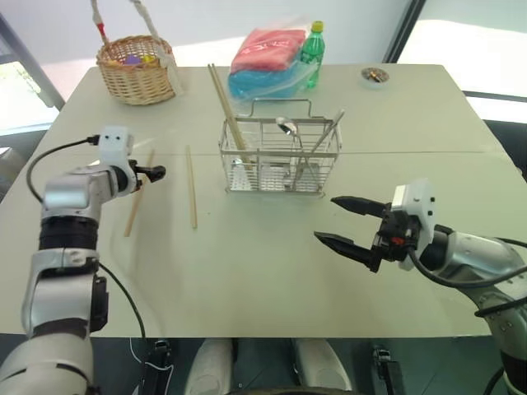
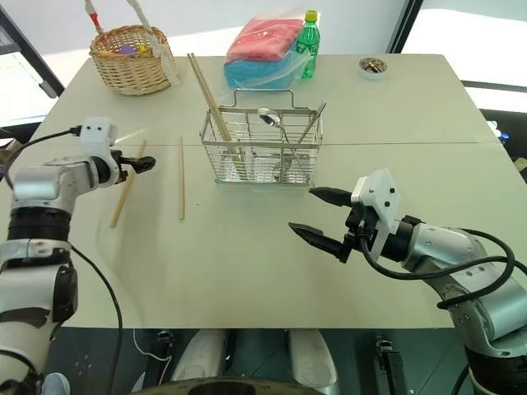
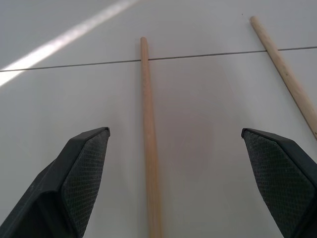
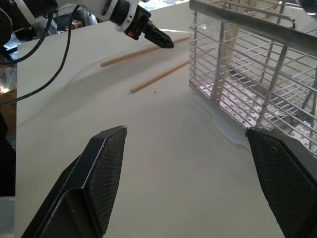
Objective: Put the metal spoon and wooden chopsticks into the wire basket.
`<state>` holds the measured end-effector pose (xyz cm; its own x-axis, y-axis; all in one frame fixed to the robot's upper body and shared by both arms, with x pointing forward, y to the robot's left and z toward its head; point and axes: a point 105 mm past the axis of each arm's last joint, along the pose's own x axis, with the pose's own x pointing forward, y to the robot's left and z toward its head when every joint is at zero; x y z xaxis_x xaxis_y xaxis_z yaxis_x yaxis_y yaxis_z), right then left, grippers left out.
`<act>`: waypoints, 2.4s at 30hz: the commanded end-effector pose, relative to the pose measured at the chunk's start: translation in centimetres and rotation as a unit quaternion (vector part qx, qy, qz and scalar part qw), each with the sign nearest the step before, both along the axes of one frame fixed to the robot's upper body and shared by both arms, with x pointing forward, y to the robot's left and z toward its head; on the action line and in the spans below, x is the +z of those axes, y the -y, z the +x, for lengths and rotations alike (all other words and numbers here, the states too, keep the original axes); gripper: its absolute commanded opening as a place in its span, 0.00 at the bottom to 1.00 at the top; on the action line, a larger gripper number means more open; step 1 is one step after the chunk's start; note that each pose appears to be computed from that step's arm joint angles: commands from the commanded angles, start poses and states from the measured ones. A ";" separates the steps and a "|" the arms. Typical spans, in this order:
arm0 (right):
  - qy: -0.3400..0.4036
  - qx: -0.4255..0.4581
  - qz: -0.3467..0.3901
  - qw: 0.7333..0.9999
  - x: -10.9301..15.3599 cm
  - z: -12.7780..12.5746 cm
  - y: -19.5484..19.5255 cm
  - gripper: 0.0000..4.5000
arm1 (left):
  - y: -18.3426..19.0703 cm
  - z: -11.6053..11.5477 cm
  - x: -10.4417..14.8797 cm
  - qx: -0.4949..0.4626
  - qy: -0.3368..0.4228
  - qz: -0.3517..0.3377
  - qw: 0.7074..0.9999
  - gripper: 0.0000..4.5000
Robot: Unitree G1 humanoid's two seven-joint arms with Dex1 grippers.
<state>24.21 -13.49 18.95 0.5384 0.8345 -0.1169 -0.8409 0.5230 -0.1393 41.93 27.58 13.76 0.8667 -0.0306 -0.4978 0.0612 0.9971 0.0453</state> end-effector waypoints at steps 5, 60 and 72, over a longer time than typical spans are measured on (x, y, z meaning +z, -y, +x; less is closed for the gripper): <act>0.022 0.001 -0.003 1.000 0.8 -0.3 0.3 0.88 | -0.9 0.7 -0.2 0.022 -0.030 0.017 0.999 1.00; 0.041 -0.029 0.001 0.999 2.1 0.4 1.7 0.89 | 17.6 -0.6 23.5 -0.288 0.458 -0.102 0.835 0.01; 0.040 -0.043 0.002 0.998 2.0 0.3 1.9 0.89 | 19.7 -0.6 18.8 -0.303 0.411 -0.134 0.849 0.01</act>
<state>24.96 -15.54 19.78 0.6207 0.7779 -0.0979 -0.7817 0.6041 -0.1554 42.04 8.53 31.64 0.7265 -0.5967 0.3409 0.6133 0.7867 0.0700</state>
